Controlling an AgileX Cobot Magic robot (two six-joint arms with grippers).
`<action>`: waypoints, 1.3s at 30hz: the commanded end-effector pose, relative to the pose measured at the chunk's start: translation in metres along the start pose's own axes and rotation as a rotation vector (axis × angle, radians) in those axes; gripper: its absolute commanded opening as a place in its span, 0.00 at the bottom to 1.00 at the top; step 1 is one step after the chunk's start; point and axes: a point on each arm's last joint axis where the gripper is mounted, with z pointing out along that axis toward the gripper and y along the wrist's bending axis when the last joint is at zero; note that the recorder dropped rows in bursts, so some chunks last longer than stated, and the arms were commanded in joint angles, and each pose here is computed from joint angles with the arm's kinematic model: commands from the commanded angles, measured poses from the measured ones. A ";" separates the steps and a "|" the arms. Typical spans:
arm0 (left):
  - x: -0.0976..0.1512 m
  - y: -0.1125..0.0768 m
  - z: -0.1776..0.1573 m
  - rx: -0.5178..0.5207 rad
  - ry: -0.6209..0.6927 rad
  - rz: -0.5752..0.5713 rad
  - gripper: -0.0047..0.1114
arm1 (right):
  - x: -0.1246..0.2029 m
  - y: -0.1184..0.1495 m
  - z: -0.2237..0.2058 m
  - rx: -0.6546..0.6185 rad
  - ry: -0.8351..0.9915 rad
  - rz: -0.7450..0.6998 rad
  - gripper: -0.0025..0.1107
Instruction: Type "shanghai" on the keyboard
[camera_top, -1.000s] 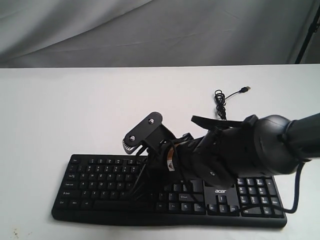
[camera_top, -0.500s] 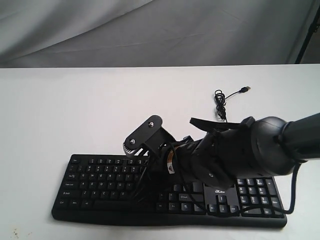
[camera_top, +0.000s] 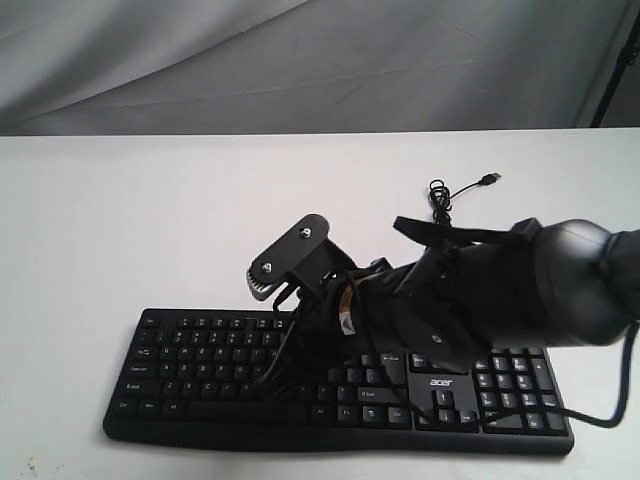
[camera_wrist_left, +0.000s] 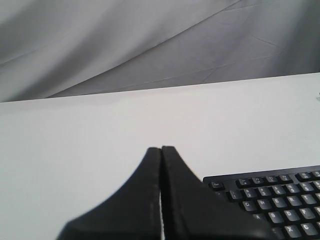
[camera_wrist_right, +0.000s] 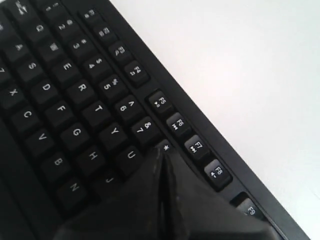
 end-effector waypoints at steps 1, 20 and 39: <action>0.001 0.000 0.000 0.003 -0.004 -0.001 0.04 | 0.002 0.006 -0.028 -0.011 -0.068 -0.032 0.02; 0.001 0.000 0.000 0.003 -0.004 -0.001 0.04 | 0.065 0.011 -0.092 -0.040 -0.277 0.009 0.02; 0.001 0.000 0.000 0.003 -0.004 -0.001 0.04 | 0.101 0.010 -0.152 -0.026 -0.425 0.061 0.02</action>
